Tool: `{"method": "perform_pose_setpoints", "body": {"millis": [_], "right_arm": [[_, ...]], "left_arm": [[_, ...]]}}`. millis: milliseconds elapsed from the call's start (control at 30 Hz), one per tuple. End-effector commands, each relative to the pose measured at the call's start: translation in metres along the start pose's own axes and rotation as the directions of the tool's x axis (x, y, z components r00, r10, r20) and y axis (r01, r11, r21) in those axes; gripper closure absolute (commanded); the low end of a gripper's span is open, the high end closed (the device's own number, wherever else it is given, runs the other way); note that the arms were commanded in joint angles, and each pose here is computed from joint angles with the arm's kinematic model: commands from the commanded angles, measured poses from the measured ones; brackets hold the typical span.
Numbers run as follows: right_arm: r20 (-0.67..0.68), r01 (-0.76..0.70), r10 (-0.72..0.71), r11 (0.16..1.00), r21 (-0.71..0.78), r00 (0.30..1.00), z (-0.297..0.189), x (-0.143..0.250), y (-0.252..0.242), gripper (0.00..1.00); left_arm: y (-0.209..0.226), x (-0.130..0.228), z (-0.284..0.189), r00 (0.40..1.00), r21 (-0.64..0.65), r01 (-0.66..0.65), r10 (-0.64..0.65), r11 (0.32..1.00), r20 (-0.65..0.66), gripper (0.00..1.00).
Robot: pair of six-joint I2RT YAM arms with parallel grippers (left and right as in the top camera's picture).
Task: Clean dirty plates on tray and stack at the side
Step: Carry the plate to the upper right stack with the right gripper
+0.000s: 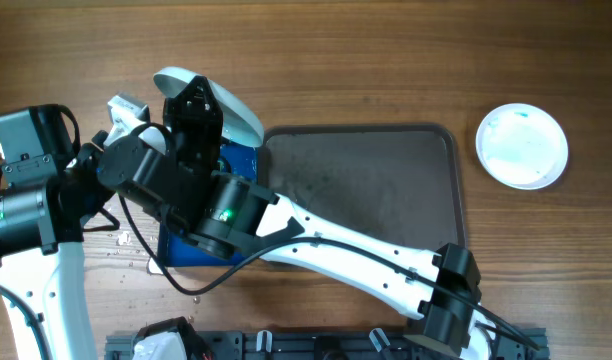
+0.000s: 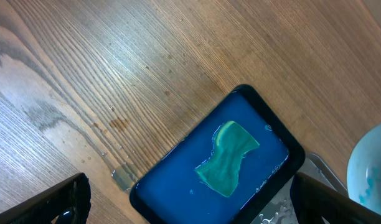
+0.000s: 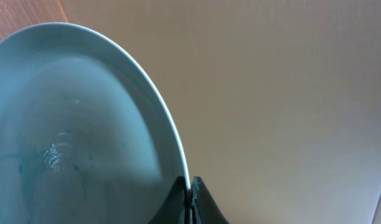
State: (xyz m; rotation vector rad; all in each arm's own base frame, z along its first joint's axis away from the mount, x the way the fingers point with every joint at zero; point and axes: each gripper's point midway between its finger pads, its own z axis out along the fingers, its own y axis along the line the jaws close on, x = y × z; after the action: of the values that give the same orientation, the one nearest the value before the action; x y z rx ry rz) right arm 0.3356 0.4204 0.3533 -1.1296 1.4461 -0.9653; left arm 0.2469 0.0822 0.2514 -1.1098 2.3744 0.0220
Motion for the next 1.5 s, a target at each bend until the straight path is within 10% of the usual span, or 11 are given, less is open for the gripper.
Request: {"method": "perform_pose_setpoints", "body": {"millis": [0, 400, 767, 900, 1067, 1200, 1467], "right_arm": [[0.017, -0.062, 0.062, 0.998, 0.002, 0.998, -0.003, -0.004, -0.008, 0.96], [0.012, -0.086, 0.086, 0.996, -0.017, 0.996, -0.002, -0.002, -0.002, 0.96], [-0.192, -0.540, 0.553, 0.833, 0.120, 0.811, 0.062, 0.079, -0.014, 0.96], [-0.393, -0.732, 0.659, 0.679, -0.058, 0.642, 0.088, 0.127, 0.032, 0.96], [-0.711, -0.945, 0.670, 0.327, 0.021, 0.216, 0.088, 0.202, 0.060, 0.96], [-0.792, -0.897, 0.611, 0.342, 0.279, -0.013, 0.080, 0.301, 0.045, 0.96], [-0.787, -0.783, 0.563, 0.359, 0.508, -0.252, 0.080, 0.431, 0.019, 0.96]], "left_arm": [[0.004, -0.003, -0.001, 1.000, -0.012, 0.008, -0.008, 1.000, 0.016, 0.00], [0.004, -0.003, -0.001, 1.000, -0.013, 0.008, -0.008, 1.000, 0.016, 0.00], [0.004, -0.003, -0.001, 1.000, -0.012, 0.008, -0.008, 1.000, 0.016, 0.00], [0.004, -0.003, -0.001, 1.000, -0.012, 0.008, -0.008, 1.000, 0.016, 0.00], [0.004, -0.003, -0.001, 1.000, -0.012, 0.008, -0.008, 1.000, 0.016, 0.00], [0.004, -0.003, -0.001, 1.000, -0.012, 0.008, -0.008, 1.000, 0.016, 0.00], [0.004, -0.003, -0.001, 1.000, -0.012, 0.008, -0.008, 1.000, 0.016, 0.00]]}}
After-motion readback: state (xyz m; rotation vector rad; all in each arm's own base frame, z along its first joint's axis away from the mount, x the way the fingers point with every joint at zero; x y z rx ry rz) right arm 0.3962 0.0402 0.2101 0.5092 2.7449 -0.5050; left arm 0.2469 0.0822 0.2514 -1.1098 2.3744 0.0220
